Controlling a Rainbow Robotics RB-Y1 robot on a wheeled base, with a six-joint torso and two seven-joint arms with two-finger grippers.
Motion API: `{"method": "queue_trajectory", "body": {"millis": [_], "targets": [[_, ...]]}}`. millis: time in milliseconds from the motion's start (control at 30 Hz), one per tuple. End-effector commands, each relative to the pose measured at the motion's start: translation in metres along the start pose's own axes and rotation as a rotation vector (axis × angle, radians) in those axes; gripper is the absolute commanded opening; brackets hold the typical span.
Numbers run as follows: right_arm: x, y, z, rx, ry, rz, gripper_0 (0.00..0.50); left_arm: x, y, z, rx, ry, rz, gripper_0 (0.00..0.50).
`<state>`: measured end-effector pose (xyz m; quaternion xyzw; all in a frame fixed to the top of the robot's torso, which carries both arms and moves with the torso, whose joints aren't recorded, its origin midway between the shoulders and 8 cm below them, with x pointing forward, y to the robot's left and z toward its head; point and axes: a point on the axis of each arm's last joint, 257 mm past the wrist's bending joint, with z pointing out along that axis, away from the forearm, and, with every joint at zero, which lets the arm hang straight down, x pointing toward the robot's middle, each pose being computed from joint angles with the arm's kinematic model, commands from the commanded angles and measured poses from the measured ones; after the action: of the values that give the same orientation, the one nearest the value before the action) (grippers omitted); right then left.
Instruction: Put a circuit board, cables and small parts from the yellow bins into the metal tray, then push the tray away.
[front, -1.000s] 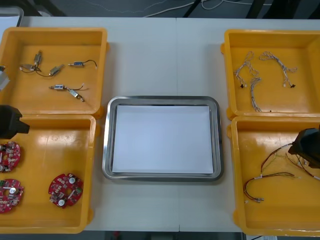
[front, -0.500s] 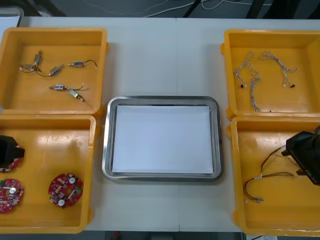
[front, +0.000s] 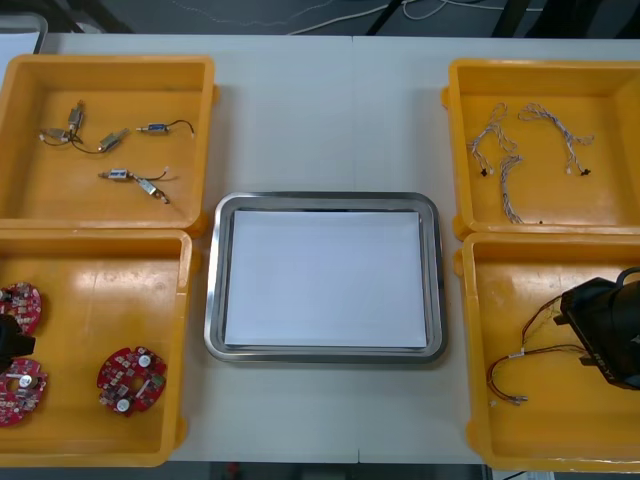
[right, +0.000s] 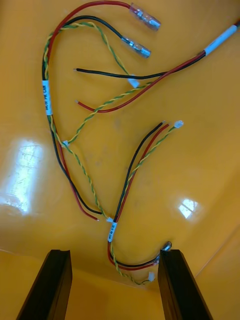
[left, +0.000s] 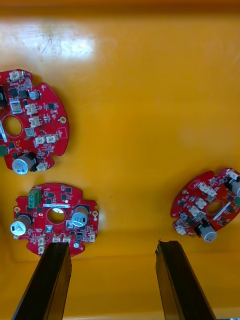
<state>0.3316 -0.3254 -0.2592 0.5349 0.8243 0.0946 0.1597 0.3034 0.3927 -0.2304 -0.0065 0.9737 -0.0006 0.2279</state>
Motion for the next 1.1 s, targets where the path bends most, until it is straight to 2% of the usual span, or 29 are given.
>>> {"method": "queue_trajectory", "body": {"millis": [33, 133, 300, 400, 667, 833, 1100], "targets": [[0.012, -0.004, 0.008, -0.005, -0.033, 0.014, 0.500, 0.006, 0.008, 0.001, -0.018, -0.032, 0.059, 0.500], [0.017, -0.002, 0.012, -0.010, -0.040, 0.028, 0.500, 0.007, 0.009, 0.003, -0.017, -0.031, 0.053, 0.500], [0.029, 0.003, 0.015, -0.025, -0.015, 0.068, 0.500, 0.010, 0.011, 0.019, 0.007, -0.031, 0.022, 0.500], [0.033, 0.004, 0.017, -0.030, -0.002, 0.085, 0.500, 0.011, 0.015, 0.025, 0.010, -0.032, 0.021, 0.500], [0.047, 0.011, 0.021, -0.055, 0.025, 0.119, 0.500, 0.017, 0.025, 0.031, -0.001, -0.017, 0.037, 0.500], [0.053, 0.014, 0.027, -0.067, 0.022, 0.117, 0.500, 0.020, 0.034, 0.036, -0.004, -0.010, 0.061, 0.500], [0.055, 0.014, 0.051, -0.051, 0.008, 0.125, 0.500, 0.030, 0.041, 0.049, -0.026, 0.010, 0.086, 0.500]]}}
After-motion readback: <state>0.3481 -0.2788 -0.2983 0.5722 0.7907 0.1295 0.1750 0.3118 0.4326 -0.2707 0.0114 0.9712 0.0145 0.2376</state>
